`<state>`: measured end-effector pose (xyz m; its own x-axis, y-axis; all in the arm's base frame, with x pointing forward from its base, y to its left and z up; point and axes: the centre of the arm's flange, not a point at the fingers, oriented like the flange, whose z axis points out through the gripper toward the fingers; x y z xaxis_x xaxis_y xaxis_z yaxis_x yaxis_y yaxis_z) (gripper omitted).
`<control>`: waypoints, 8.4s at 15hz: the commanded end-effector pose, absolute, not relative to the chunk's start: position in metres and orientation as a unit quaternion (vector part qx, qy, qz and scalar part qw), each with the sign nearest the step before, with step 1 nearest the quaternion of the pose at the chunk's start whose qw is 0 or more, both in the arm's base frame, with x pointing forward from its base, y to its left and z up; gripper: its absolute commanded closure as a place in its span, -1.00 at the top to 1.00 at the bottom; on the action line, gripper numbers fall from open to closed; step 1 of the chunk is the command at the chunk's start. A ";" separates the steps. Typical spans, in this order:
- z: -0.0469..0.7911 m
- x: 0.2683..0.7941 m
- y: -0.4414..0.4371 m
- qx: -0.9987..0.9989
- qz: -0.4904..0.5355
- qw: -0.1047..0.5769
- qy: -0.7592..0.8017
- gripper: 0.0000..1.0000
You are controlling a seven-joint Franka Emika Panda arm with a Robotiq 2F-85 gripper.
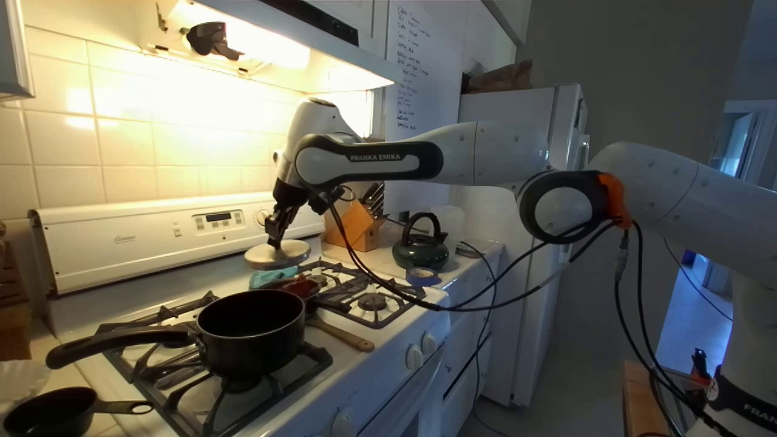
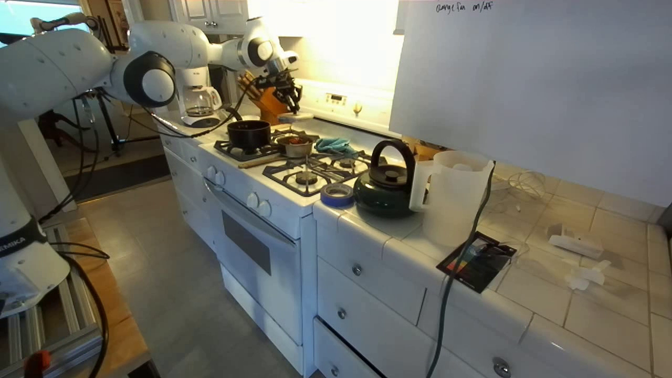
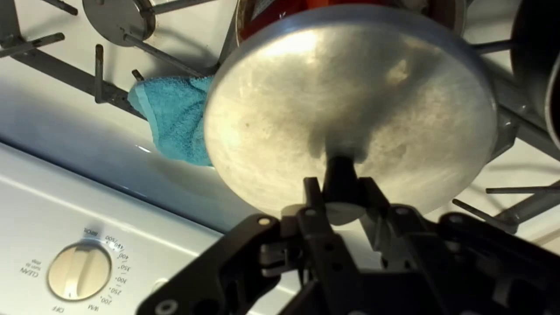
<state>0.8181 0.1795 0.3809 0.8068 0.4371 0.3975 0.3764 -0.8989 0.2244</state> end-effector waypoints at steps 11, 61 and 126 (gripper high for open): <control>0.413 0.847 0.125 0.953 0.261 0.137 0.067 -0.87; 0.286 0.874 -0.012 0.945 0.261 0.067 -0.187 -0.87; 0.272 0.879 0.068 0.983 0.119 0.042 0.136 1.00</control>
<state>0.8294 0.0594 0.2753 0.9248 0.3038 0.2291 0.2737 -0.9494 0.1543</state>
